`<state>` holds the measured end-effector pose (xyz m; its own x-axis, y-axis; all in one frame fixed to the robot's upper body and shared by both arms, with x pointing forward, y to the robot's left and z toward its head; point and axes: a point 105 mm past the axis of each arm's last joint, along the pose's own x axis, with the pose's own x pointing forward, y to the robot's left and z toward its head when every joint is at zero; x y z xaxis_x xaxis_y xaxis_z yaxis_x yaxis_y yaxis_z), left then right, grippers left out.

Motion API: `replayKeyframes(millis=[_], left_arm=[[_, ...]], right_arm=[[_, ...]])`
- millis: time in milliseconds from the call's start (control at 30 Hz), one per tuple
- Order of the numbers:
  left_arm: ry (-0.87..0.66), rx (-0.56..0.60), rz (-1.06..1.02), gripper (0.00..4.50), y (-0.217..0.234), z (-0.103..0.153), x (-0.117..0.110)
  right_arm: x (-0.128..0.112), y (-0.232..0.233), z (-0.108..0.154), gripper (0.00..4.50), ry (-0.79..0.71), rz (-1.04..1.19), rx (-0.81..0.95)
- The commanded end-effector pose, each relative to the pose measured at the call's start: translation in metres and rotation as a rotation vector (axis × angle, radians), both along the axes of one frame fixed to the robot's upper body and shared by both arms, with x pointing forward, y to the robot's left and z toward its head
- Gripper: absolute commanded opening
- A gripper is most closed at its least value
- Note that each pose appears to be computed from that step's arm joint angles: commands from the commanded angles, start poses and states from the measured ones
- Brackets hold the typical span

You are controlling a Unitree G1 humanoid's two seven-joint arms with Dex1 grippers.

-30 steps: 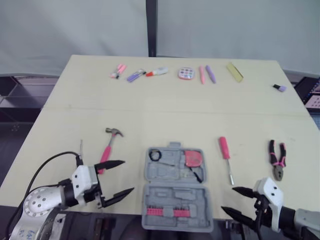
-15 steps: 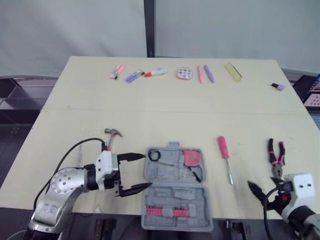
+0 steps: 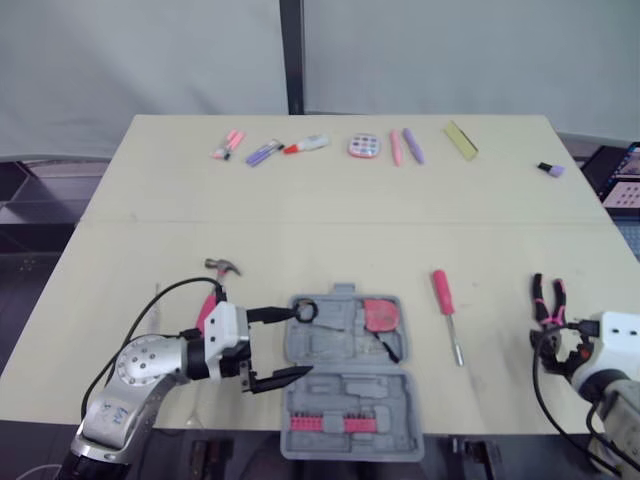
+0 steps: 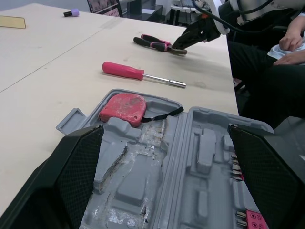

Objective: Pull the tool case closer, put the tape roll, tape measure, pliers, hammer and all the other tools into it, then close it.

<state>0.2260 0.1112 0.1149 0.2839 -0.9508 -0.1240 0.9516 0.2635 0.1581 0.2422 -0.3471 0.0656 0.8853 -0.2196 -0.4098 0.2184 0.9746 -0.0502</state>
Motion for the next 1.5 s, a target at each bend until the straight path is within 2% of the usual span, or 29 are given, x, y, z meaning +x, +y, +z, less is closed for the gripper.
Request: replayKeyframes(millis=[33, 400, 733, 833, 933, 967, 1000, 1033, 1300, 1500], left_arm=[[-0.040, -0.005, 0.000, 4.50, -0.004, 0.007, -0.003], [-0.059, 0.021, 0.025, 4.50, 0.001, 0.007, -0.002], [-0.065, 0.020, 0.026, 4.50, 0.002, 0.004, -0.002], [-0.064, 0.020, 0.025, 4.50, 0.002, 0.002, -0.003], [-0.064, 0.018, 0.025, 4.50, 0.002, 0.001, -0.003], [-0.064, 0.018, 0.025, 4.50, 0.001, 0.001, -0.003], [-0.064, 0.018, 0.025, 4.50, 0.001, 0.001, -0.003], [-0.063, 0.018, 0.024, 4.50, 0.001, 0.000, -0.003], [-0.055, 0.021, 0.028, 4.50, 0.003, -0.003, -0.003], [-0.038, 0.030, 0.043, 4.50, 0.015, -0.004, -0.001]], right_arm=[[0.002, -0.009, -0.003, 4.44, 0.029, -0.054, 0.005], [0.012, -0.019, -0.024, 4.44, 0.071, -0.123, 0.046], [0.014, -0.019, -0.027, 4.44, 0.076, -0.121, 0.046], [0.013, -0.019, -0.027, 3.61, 0.077, -0.121, 0.044], [0.013, -0.019, -0.027, 2.14, 0.079, -0.121, 0.043], [0.013, -0.019, -0.027, 1.79, 0.080, -0.121, 0.043], [0.012, -0.019, -0.027, 1.21, 0.081, -0.121, 0.043], [0.012, -0.019, -0.027, 0.95, 0.081, -0.120, 0.043], [0.012, -0.020, -0.022, 0.96, 0.073, -0.110, 0.032], [0.020, -0.003, 0.015, 0.96, 0.017, 0.027, -0.050]])
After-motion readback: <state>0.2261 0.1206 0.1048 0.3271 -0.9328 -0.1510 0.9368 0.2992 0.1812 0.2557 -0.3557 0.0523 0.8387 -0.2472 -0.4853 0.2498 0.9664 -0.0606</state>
